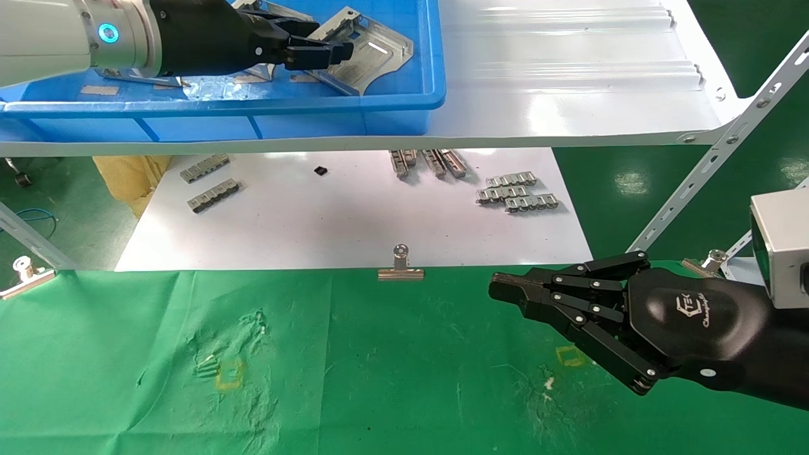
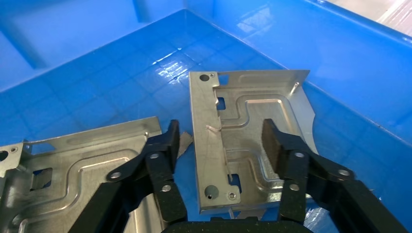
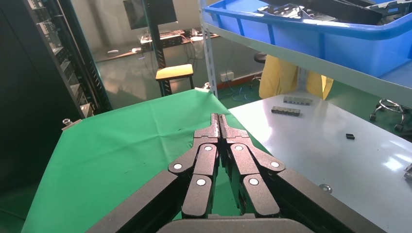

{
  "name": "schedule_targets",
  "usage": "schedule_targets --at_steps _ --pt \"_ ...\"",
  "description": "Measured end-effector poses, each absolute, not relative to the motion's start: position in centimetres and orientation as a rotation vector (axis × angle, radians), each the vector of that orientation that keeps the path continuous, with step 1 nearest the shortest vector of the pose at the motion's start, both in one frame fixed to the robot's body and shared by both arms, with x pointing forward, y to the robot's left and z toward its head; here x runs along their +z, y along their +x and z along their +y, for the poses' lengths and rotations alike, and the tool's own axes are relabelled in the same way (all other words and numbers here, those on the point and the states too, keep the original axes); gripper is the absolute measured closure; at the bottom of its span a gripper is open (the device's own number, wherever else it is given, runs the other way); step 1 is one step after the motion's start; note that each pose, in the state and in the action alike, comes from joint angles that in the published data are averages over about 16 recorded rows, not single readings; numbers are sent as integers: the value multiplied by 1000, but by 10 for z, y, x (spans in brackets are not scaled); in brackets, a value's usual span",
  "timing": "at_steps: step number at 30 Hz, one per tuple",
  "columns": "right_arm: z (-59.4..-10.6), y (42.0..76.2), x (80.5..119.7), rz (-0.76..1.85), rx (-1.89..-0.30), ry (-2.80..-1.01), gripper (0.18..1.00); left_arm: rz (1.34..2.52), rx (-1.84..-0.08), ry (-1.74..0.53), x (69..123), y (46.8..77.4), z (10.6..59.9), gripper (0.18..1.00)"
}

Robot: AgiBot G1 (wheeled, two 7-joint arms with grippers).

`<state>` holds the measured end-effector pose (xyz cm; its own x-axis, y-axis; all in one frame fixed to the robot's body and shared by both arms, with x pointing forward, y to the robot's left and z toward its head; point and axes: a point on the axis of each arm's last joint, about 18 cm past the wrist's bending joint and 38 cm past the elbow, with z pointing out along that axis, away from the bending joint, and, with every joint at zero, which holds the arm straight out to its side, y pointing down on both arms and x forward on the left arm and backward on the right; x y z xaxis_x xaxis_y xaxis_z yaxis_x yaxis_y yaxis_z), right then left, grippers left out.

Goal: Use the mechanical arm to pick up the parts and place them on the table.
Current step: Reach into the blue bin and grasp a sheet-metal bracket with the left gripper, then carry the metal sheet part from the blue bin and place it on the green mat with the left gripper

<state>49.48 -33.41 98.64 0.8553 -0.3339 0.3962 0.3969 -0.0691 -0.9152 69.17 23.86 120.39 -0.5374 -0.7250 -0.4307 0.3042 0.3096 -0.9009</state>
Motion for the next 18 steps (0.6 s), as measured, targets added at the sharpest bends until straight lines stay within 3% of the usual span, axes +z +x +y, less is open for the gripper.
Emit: schedule_targets --at_steps 11,18 --pt "-334 495 986 -52 -601 -1526 988 1646 -1386 -395 1203 693 242 736" --pt "-334 495 986 -52 -601 -1526 988 1629 -1391 -388 1208 691 245 850"
